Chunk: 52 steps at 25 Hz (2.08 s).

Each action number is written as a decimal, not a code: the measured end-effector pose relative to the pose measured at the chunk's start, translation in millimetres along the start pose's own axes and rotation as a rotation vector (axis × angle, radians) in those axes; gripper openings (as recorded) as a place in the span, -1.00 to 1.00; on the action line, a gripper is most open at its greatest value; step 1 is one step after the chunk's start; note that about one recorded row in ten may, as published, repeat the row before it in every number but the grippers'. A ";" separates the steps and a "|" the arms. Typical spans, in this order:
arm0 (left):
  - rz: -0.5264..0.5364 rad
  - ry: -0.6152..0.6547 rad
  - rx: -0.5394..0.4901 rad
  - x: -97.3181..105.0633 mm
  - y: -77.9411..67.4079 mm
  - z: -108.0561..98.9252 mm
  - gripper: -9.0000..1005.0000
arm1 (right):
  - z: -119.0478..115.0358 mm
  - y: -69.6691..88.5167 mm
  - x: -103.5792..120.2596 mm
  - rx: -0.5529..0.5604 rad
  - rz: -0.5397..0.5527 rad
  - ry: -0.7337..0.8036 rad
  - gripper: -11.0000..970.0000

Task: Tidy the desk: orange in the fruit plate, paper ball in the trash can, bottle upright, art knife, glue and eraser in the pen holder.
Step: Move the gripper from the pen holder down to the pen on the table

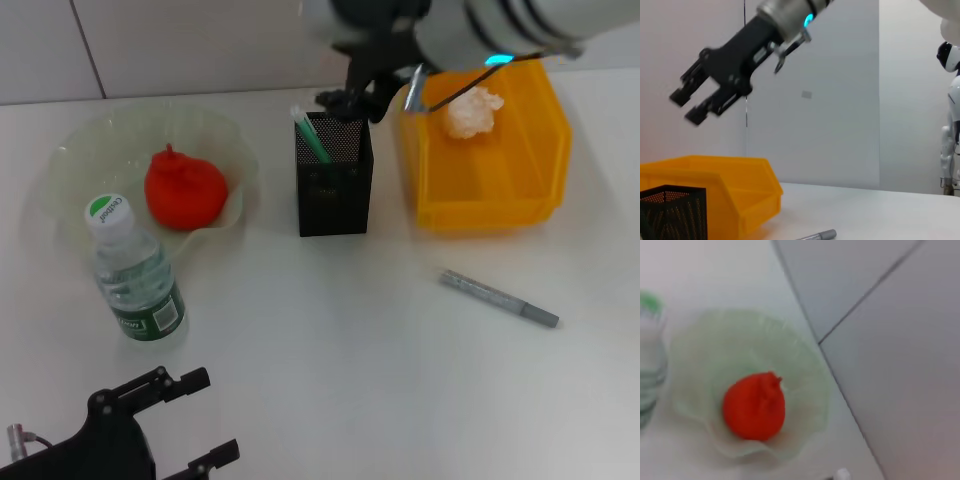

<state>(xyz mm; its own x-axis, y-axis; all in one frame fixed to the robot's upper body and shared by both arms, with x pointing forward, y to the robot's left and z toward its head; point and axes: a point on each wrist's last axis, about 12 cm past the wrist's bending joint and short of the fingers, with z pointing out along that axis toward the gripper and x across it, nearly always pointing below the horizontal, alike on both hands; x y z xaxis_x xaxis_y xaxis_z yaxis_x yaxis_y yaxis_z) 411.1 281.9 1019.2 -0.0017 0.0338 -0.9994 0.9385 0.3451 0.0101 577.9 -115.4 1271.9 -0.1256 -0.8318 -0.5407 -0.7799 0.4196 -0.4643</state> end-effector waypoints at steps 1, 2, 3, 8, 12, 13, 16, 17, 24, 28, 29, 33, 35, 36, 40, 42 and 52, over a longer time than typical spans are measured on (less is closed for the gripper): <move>0.000 0.000 0.000 0.0 0.0 0.0 0.38 | 0.0 0.0 0.0 0.000 0.000 0.000 0.15; 0.003 0.000 0.000 -0.1 0.1 0.1 0.38 | -5.8 -3.4 1.5 -0.007 0.059 0.022 0.15; 0.003 0.000 0.000 -0.1 0.1 0.1 0.38 | -10.0 -5.7 4.4 -0.020 0.118 0.057 0.16; 0.012 0.011 -0.002 0.0 2.4 -1.4 0.38 | -15.6 -4.7 31.1 -0.109 0.279 0.213 0.20; 0.015 0.016 0.001 -0.3 2.3 -4.9 0.38 | -20.5 5.7 51.0 -0.155 0.335 0.245 0.23; 0.015 0.017 0.002 -0.3 2.5 -5.1 0.38 | -21.8 7.9 54.4 -0.163 0.347 0.255 0.24; 0.018 0.024 0.003 -0.6 4.2 -6.7 0.38 | -22.5 13.4 64.9 -0.175 0.396 0.294 0.27; 0.018 0.027 0.004 -0.7 4.6 -7.4 0.38 | -22.2 14.4 68.5 -0.175 0.410 0.306 0.27; -0.013 0.058 0.078 -3.4 8.2 -8.3 0.38 | -18.4 23.1 86.6 -0.156 0.424 0.375 0.66; -0.014 0.072 0.082 -3.0 11.2 -6.8 0.38 | -10.7 27.8 95.6 -0.156 0.428 0.417 0.66; -0.012 0.077 0.081 -2.6 12.2 -5.8 0.38 | -7.4 28.0 99.1 -0.160 0.437 0.427 0.65; -0.011 0.087 0.079 -1.4 13.1 -4.0 0.38 | 5.3 26.4 110.5 -0.171 0.472 0.452 0.65; -0.011 0.093 0.072 -0.6 13.7 -3.4 0.38 | 12.6 25.8 114.9 -0.178 0.481 0.466 0.66; -0.011 0.093 0.072 -0.6 13.7 -3.4 0.38 | 16.5 24.8 117.1 -0.184 0.486 0.475 0.66; -0.010 0.101 0.067 0.3 14.8 -2.5 0.38 | 30.0 19.0 122.0 -0.204 0.494 0.491 0.65; -0.009 0.103 0.067 0.5 15.1 -2.0 0.38 | 36.1 16.5 123.5 -0.213 0.481 0.491 0.65; -0.011 0.105 0.065 0.9 15.1 -1.7 0.38 | 57.5 14.7 123.2 -0.316 0.391 0.477 0.63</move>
<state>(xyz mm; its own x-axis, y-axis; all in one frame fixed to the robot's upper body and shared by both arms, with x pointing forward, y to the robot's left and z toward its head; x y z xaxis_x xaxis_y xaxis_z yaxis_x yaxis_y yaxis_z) 424.7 288.7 1018.5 -0.0446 0.1295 -0.9906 0.9587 0.2844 -0.0060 586.3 -190.9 1158.1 -0.6334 -0.7401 -0.2258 -0.7544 0.6556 -0.0326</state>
